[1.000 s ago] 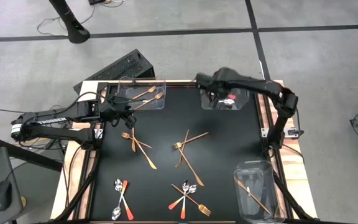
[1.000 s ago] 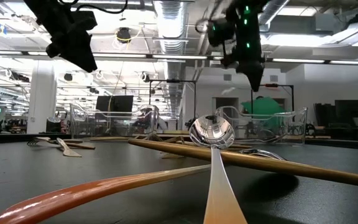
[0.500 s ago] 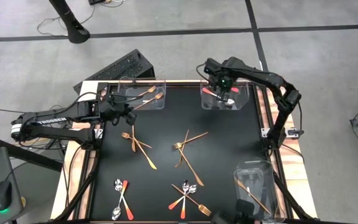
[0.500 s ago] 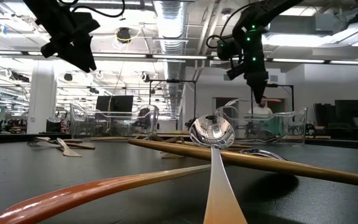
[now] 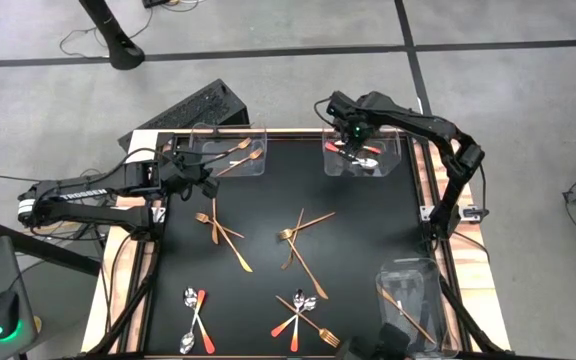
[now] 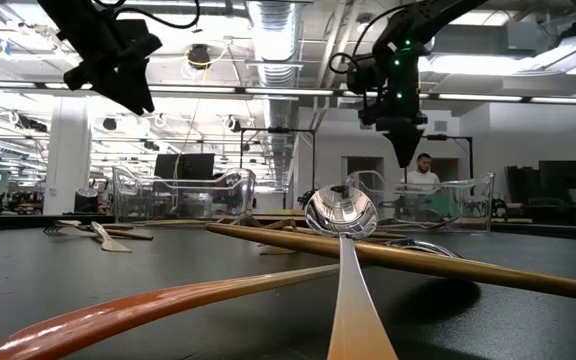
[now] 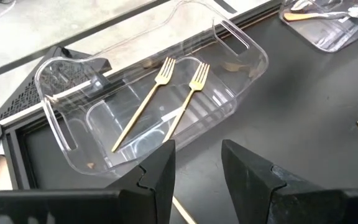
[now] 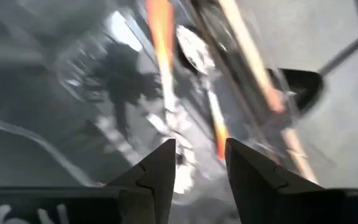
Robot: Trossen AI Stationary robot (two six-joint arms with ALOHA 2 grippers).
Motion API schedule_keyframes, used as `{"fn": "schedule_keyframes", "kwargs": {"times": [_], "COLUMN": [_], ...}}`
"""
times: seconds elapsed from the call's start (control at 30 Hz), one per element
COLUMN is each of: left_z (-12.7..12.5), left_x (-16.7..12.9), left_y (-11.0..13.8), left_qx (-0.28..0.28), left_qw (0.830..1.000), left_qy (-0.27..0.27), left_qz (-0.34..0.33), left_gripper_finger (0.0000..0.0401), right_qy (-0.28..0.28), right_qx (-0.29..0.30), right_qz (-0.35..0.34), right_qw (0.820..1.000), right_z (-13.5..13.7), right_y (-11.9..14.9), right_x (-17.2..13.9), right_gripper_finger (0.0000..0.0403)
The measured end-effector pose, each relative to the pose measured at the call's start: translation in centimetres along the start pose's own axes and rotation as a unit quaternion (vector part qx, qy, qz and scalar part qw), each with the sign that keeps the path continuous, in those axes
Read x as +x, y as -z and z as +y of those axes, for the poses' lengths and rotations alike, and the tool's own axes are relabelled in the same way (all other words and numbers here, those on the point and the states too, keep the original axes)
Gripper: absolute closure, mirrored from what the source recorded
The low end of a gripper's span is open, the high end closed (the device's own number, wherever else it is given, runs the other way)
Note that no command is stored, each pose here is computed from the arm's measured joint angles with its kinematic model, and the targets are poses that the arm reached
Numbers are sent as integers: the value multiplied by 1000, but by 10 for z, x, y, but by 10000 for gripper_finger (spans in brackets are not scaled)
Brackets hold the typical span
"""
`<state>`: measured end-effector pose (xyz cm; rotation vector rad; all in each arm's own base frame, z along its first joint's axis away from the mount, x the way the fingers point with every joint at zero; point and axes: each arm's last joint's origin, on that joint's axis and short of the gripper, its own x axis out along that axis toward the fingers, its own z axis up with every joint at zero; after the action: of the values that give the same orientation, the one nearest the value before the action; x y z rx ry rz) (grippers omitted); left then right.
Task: Sort silverware by color (type)
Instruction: Put the gold table knife into the bottom left transparent bin
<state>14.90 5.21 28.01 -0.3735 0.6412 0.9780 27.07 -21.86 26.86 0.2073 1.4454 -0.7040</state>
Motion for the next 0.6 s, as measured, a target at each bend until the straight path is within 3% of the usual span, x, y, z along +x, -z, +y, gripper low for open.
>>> {"fn": "schedule_keyframes", "kwargs": {"times": [0.27, 0.6], "left_z": [-2, -6], "left_x": [0, -1], "left_y": [1, 5], "left_qx": [14, 40], "left_qw": [999, 990], "left_qy": [36, 115], "left_qz": [24, 73], "left_gripper_finger": [283, 283], "right_qy": [-107, -184], "right_qx": [55, 38], "right_qz": [-95, -250], "right_qw": [988, 950], "right_z": [48, 125], "right_y": [-19, -35], "right_x": [-15, -63], "right_gripper_finger": [240, 246]}}
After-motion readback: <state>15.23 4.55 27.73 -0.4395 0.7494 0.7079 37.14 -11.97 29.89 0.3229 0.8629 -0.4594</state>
